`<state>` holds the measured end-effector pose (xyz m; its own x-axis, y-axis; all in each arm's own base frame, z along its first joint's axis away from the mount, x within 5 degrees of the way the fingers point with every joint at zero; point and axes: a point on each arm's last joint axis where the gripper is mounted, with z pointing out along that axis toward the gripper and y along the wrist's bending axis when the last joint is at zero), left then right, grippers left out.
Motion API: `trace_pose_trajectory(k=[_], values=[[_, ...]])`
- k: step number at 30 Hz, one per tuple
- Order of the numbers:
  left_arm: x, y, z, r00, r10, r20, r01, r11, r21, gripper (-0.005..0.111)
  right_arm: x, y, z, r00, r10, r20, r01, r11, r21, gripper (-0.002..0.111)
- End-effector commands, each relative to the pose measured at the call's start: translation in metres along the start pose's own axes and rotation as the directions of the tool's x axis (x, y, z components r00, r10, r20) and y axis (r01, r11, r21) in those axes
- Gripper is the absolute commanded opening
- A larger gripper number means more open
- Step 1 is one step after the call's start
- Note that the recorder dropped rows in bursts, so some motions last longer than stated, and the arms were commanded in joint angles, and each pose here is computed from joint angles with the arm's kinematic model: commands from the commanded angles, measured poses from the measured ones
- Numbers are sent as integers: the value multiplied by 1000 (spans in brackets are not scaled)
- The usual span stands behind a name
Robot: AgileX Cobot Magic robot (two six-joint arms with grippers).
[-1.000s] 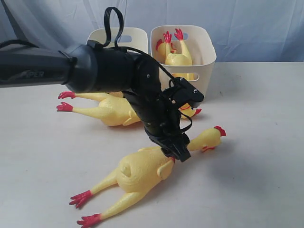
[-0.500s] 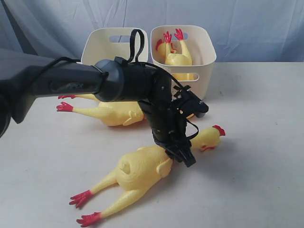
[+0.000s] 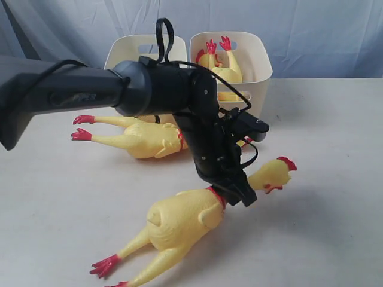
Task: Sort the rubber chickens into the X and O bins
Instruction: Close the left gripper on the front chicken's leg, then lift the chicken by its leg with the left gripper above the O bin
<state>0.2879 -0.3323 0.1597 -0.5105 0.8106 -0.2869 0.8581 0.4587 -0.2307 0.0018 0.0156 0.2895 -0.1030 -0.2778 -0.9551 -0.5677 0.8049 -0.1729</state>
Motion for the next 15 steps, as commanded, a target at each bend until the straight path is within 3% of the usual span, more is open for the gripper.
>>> trace_pose_trajectory(k=[1, 8, 15], values=[[-12, -13, -38, 997, 14, 76, -15, 1000, 8, 0, -2, 0, -1, 1000, -2, 17, 2, 1000, 4, 0], [-22, -22, -87, 970, 81, 231, -63, 994, -86, 0, -2, 0, -1, 1000, -2, 17, 2, 1000, 4, 0], [-31, -17, -125, 906, 102, 411, -34, 985, -170, 0, -2, 0, -1, 1000, -3, 16, 3, 1000, 3, 0]])
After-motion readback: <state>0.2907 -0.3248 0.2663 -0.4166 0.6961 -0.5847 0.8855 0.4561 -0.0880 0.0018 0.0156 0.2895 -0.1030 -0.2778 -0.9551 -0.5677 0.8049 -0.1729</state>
